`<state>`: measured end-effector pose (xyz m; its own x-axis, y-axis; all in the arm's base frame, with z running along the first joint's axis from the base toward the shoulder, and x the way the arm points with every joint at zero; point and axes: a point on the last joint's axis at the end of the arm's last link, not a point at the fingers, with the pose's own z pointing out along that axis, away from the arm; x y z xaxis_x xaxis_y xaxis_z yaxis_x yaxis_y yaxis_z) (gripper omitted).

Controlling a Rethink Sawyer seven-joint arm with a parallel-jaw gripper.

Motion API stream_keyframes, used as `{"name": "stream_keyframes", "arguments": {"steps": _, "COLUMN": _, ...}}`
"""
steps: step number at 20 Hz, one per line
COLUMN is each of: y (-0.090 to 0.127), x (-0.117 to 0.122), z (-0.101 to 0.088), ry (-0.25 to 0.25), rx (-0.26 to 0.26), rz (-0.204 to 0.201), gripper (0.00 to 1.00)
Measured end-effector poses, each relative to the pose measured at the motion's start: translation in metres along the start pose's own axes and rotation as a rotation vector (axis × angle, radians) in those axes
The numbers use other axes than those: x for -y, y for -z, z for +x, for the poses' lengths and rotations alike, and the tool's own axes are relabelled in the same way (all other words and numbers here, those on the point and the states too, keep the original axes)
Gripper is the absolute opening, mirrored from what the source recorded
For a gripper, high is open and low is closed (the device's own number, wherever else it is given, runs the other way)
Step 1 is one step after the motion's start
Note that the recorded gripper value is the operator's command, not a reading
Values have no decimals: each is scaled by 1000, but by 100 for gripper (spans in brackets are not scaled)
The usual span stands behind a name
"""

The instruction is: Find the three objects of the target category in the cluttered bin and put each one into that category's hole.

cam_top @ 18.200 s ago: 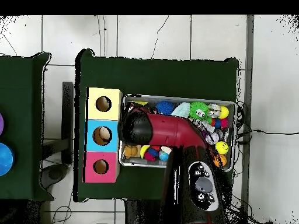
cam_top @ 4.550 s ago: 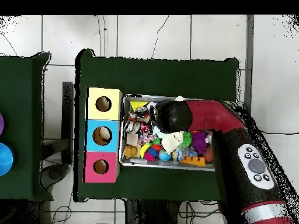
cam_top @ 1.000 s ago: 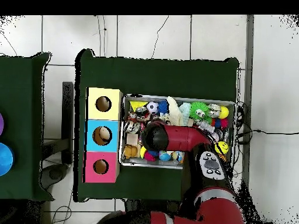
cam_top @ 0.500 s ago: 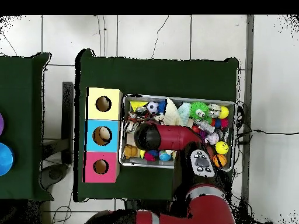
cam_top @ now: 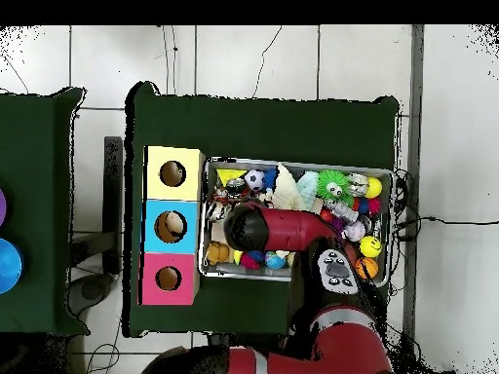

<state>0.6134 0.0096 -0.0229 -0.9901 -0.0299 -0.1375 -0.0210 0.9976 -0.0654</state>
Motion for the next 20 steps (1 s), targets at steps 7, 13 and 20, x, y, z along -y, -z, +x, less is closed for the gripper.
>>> {"name": "stream_keyframes", "arguments": {"steps": 7, "y": -4, "x": 8, "z": 1, "ry": -14, "rx": 7, "rz": 1, "gripper": 100}}
{"name": "stream_keyframes", "arguments": {"steps": 13, "y": -6, "x": 33, "z": -1, "ry": -59, "rx": 9, "rz": -2, "gripper": 100}}
{"name": "stream_keyframes", "arguments": {"steps": 20, "y": -10, "x": 65, "z": -9, "ry": -119, "rx": 26, "rz": -10, "gripper": 100}}
